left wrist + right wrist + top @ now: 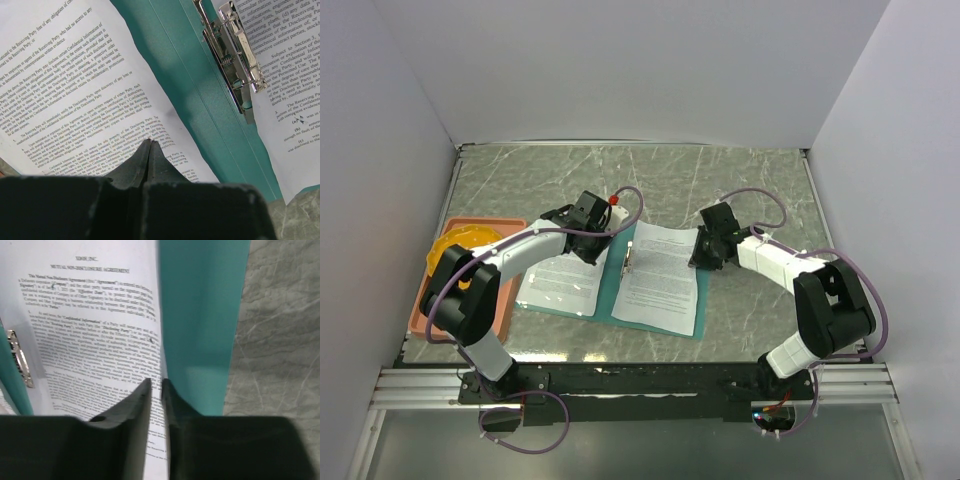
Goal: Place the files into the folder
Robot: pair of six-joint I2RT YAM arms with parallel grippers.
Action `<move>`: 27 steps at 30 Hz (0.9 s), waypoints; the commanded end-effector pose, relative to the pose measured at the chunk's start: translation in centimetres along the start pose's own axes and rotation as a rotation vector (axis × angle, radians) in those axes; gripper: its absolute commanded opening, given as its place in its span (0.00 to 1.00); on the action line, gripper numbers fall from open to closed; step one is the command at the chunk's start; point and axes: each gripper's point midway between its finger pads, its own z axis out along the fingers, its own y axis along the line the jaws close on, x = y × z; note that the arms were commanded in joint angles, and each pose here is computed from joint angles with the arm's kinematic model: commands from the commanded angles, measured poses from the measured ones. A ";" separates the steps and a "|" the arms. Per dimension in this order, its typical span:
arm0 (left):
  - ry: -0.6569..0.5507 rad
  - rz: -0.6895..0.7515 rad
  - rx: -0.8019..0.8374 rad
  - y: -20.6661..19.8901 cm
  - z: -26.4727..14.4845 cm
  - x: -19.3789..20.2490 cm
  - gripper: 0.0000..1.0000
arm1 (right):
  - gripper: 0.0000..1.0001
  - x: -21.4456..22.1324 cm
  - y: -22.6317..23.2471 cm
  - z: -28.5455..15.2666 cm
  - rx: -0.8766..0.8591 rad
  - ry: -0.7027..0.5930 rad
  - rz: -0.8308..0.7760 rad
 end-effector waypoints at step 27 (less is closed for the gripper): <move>-0.068 0.016 -0.015 0.1 -2.0 -1.0 0.02 | 0.84 -4.9 -1.8 -0.2 0.113 -0.039 -0.082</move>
